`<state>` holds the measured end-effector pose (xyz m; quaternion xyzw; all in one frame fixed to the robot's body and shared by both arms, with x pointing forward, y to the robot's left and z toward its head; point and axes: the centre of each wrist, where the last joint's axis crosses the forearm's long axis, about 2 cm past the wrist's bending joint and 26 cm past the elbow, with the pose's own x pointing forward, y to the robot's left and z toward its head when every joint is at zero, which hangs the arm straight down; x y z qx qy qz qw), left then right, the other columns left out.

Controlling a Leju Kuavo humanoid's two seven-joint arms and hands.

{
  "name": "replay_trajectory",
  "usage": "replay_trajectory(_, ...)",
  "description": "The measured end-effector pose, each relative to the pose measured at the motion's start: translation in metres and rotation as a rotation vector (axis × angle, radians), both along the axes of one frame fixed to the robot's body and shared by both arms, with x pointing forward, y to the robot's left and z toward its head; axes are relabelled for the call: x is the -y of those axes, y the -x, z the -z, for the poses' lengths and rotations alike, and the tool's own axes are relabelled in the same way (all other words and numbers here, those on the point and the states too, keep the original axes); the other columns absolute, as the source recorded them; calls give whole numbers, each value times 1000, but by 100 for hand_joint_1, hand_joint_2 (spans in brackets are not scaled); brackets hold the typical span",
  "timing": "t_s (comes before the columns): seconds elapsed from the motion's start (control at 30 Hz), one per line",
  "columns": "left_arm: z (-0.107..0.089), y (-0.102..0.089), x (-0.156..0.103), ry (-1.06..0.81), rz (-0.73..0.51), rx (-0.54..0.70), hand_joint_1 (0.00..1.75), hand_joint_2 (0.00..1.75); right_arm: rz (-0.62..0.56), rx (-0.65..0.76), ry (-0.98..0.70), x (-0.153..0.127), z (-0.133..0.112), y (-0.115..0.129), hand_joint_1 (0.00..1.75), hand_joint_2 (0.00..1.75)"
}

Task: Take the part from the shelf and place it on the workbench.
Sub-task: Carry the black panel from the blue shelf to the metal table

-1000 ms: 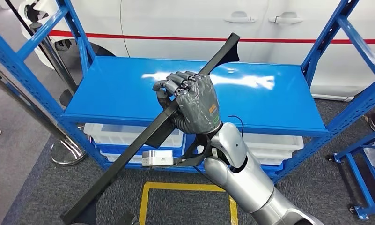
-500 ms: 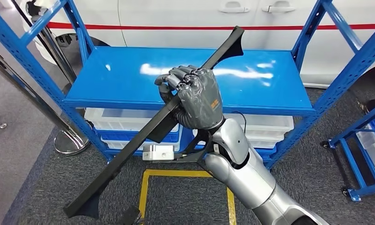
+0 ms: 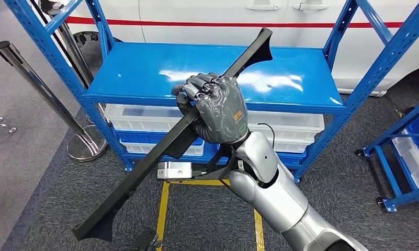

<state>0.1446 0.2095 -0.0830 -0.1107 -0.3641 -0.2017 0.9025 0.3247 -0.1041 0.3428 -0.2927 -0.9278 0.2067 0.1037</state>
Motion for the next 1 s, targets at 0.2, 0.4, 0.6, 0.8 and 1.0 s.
replay_trajectory(0.2,0,0,3,7,4,-2,0,175,11,-14,8,1,2,-3,175,175)
replay_trajectory(0.4,0,1,3,5,9,-4,0,175,16,-12,10,0,1,-5,175,175)
replay_trajectory(0.6,0,3,4,4,17,-9,0,175,20,-23,13,-1,2,-8,175,175)
replay_trajectory(0.8,0,2,4,4,20,-7,0,175,25,-32,16,-2,4,-9,175,175)
replay_trajectory(1.0,0,1,4,6,21,-5,0,175,30,-32,12,-1,4,-10,175,175)
